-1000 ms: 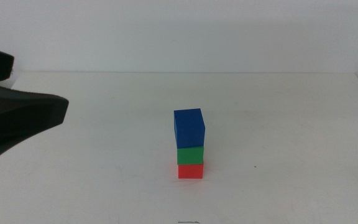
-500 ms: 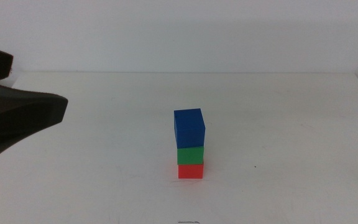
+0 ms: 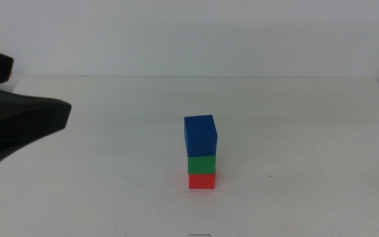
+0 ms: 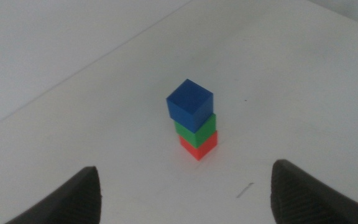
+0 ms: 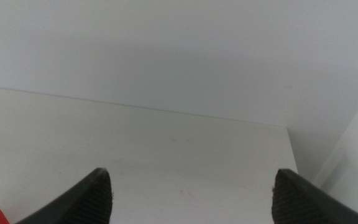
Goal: Stack red cubes first, then green, then blue cubes in a specific spot.
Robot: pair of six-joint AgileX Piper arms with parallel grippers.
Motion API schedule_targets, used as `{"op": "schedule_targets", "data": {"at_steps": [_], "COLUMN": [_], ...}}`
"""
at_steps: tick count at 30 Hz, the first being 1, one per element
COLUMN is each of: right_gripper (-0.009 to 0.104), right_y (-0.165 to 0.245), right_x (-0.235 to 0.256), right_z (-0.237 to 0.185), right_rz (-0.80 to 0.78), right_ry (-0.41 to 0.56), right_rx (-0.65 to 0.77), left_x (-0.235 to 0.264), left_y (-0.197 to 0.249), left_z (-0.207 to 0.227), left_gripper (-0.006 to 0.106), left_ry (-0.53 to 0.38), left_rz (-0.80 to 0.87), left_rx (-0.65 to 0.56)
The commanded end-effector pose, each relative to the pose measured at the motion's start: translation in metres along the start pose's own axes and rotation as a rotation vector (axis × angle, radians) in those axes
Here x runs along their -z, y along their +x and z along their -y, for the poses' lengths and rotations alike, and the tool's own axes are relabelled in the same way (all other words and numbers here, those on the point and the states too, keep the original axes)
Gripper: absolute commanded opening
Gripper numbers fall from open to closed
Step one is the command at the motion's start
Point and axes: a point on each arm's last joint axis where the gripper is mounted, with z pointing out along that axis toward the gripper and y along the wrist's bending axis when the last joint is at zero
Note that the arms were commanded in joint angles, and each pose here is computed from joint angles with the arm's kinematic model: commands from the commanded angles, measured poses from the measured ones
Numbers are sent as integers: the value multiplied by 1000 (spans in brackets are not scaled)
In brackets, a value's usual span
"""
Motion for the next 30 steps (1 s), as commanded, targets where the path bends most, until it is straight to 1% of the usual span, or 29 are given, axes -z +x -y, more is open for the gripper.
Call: {"op": "schedule_targets", "data": {"at_steps": [1, 2, 4, 8, 15, 18, 24, 28, 30], "right_gripper": [66, 66, 66, 66, 66, 66, 66, 66, 66], "right_y": [-14, -14, -14, -14, -14, -14, -14, -14, -14], "right_x": [5, 5, 5, 5, 5, 5, 5, 5, 5], "right_z": [3, 3, 3, 3, 3, 3, 3, 3, 3], "right_rz": [95, 95, 95, 95, 95, 95, 96, 96, 96], "right_ry": [20, 20, 20, 20, 20, 20, 20, 20, 20], "right_rx": [15, 15, 15, 15, 15, 15, 15, 15, 15], "left_x": [7, 12, 16, 4, -5, -3, 10, 17, 17], "left_y": [-11, -10, -5, 12, 38, 50, 74, 83, 87], "left_z": [-3, -5, -7, -14, -39, -44, -40, -35, -35], "left_gripper": [94, 94, 94, 94, 94, 94, 94, 94, 94], "left_ry": [-41, -74, -106, -204, -482, -564, -680, -727, -735], "left_rz": [110, 123, 136, 134, 295, 319, 326, 339, 329], "left_rx": [-12, -32, -52, -102, -16, 1, 30, 37, 27]}}
